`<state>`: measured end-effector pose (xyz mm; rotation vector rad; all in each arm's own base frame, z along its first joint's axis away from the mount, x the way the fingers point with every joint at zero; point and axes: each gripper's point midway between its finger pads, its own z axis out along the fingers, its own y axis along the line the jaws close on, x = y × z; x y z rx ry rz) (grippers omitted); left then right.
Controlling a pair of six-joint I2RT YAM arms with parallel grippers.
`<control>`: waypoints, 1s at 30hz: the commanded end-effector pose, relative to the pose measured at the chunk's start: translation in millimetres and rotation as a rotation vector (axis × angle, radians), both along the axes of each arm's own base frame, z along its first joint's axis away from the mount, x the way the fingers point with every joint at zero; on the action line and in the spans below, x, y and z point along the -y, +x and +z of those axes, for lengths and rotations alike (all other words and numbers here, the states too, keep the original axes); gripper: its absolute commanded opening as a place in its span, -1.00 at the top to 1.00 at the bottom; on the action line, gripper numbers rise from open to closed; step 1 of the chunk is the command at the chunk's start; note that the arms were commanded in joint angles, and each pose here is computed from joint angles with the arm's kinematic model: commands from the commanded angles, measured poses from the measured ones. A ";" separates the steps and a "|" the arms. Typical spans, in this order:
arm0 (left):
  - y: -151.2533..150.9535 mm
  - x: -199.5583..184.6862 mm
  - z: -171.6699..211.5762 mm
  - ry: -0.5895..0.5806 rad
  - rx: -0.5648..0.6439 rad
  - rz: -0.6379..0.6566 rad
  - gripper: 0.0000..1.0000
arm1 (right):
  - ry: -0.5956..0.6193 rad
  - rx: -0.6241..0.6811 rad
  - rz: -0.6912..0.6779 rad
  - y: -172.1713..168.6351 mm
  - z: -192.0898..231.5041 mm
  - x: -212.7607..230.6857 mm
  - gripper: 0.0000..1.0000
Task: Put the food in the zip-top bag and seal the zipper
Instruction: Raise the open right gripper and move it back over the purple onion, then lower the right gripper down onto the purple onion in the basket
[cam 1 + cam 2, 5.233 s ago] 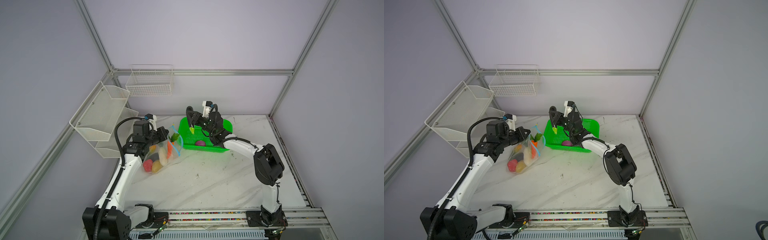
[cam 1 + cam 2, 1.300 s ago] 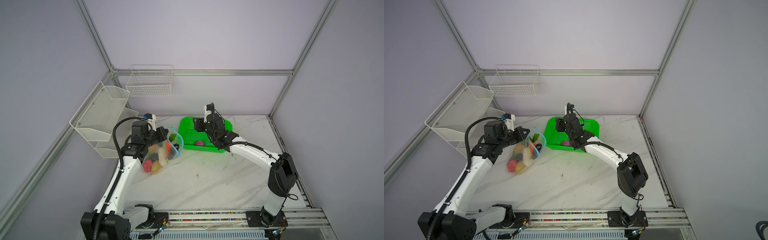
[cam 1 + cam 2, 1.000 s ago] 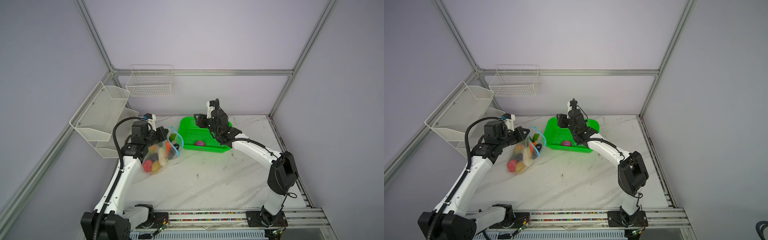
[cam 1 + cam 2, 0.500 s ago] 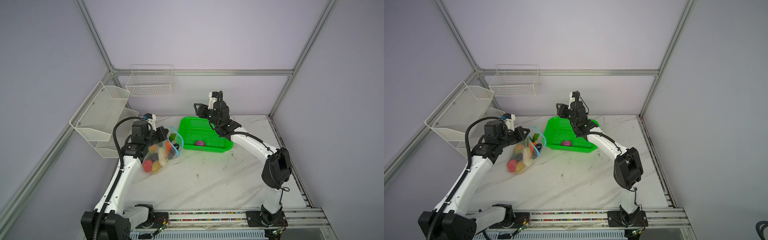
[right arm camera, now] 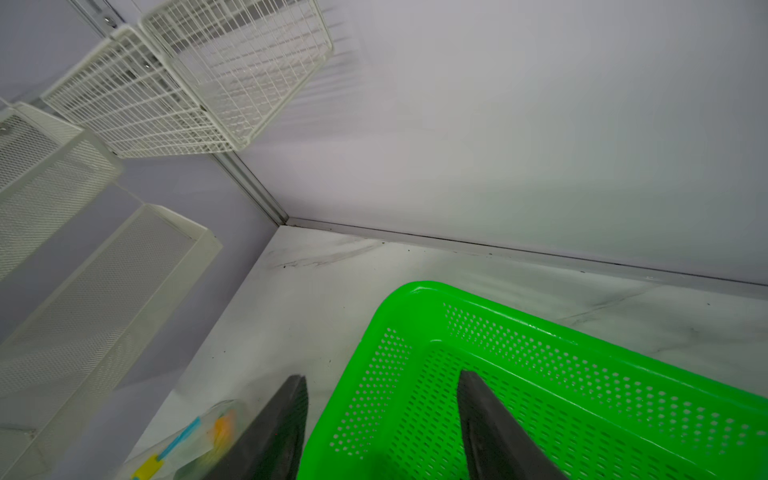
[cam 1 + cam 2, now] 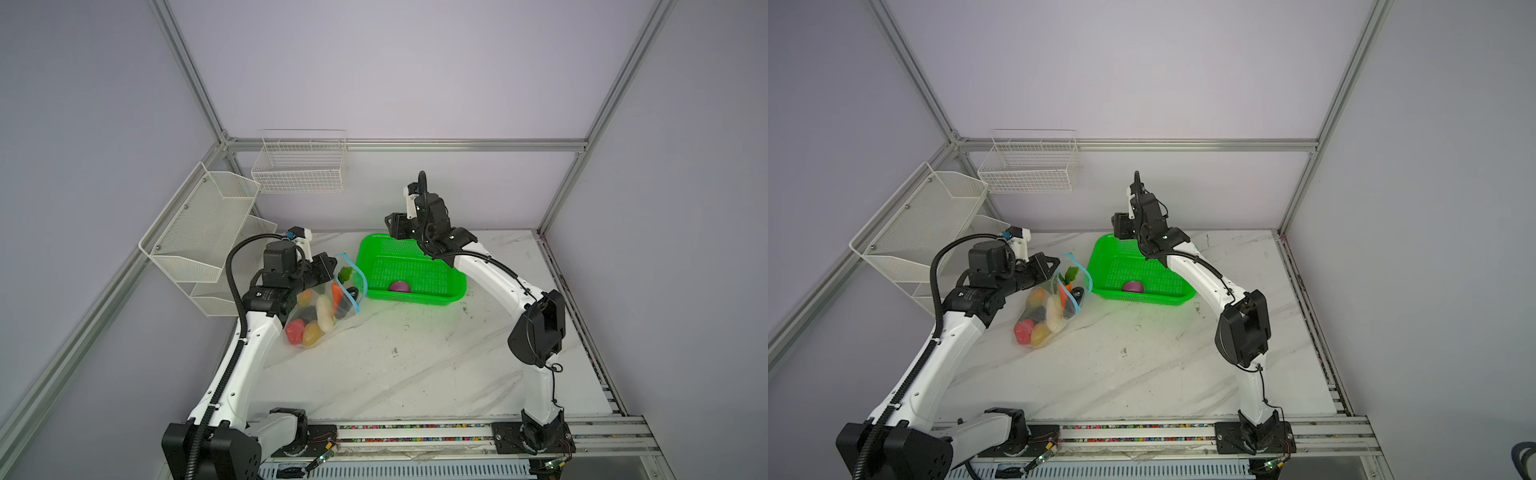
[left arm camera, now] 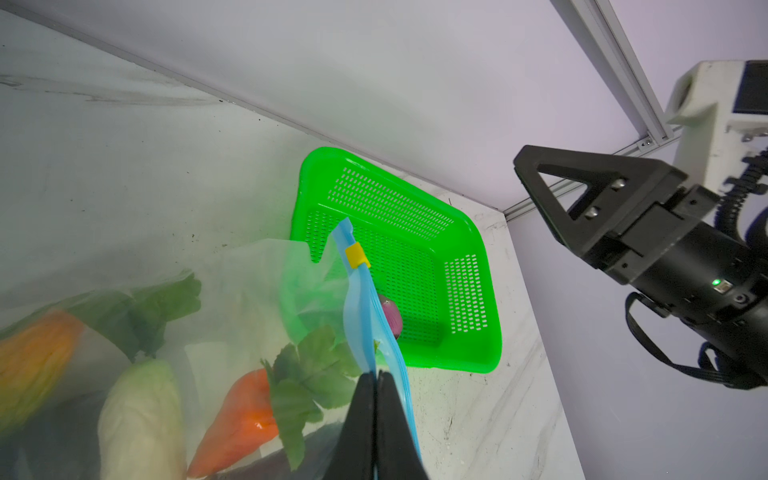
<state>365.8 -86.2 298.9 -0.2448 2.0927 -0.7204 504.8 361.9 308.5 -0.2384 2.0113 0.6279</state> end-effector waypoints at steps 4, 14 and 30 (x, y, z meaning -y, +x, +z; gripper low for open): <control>2.2 2.9 28.2 -0.003 0.083 -0.019 1.00 | -0.242 -0.256 0.016 -6.7 -74.6 16.4 -0.22; 5.7 3.9 20.0 0.010 0.049 -0.029 1.00 | -0.384 -0.471 0.073 -25.3 -163.3 28.5 -0.29; 3.3 4.2 20.0 0.002 0.048 -0.030 1.00 | -0.439 -0.606 0.166 -66.9 -218.0 16.4 -0.60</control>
